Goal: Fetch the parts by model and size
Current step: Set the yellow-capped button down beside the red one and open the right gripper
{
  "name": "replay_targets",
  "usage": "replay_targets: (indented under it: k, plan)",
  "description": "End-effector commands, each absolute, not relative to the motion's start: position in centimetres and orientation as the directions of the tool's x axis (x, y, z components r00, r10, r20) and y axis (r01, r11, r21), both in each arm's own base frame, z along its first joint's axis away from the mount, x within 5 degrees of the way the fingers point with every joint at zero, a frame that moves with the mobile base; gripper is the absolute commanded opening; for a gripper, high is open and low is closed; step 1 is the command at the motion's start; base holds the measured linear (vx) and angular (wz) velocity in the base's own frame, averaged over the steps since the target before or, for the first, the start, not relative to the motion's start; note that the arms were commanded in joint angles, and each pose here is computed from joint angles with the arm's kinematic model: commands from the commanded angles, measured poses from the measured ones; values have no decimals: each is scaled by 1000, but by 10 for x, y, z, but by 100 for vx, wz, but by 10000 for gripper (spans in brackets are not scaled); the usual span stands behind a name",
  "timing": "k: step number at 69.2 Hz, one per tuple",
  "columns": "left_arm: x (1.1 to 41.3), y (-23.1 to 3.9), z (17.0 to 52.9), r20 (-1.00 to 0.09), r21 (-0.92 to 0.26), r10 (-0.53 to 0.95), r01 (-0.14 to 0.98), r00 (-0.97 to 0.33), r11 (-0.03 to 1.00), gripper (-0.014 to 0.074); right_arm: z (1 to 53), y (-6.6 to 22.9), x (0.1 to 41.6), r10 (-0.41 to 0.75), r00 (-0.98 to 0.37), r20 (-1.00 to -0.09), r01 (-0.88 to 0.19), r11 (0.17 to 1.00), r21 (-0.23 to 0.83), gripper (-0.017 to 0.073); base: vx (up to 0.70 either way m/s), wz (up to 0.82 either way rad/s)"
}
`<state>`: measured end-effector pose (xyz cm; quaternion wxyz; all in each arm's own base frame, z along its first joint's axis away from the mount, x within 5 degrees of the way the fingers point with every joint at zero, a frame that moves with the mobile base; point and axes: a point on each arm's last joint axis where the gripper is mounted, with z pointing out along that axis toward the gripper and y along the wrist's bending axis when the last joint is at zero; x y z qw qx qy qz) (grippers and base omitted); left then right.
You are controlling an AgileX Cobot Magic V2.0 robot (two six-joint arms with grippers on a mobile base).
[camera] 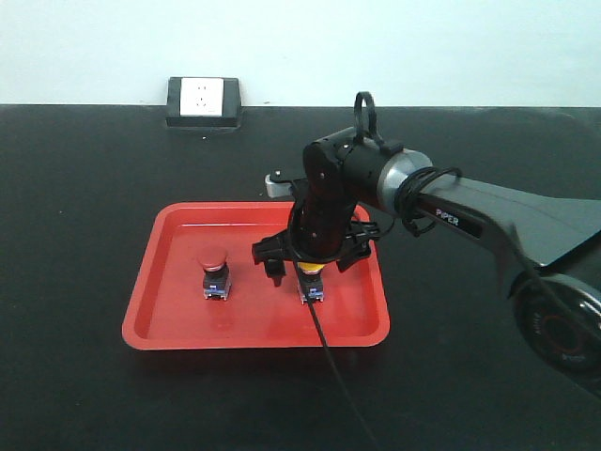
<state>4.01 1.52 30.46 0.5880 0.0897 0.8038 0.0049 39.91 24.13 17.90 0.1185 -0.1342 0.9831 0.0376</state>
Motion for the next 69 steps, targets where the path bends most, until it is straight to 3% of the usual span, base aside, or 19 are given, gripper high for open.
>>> replay_targets:
  k: [1,30,56,69]
  plan:
    - [42,13,316,-962,114,147,151,-229,982,-6,232,238,398,-245,-891,-383,-288,956,59,722,0,0]
    - [41,12,315,-963,91,129,164,-238,982,-6,285,229,386,-228,-842,-489,-297,952,69,591,0,0]
    - [41,11,315,-963,73,115,173,-245,982,-6,304,215,366,-233,-801,-552,-313,948,53,588,0,0]
    - [41,11,315,-963,69,111,174,-247,982,-6,290,194,329,-218,-724,-655,-351,933,77,588,0,0]
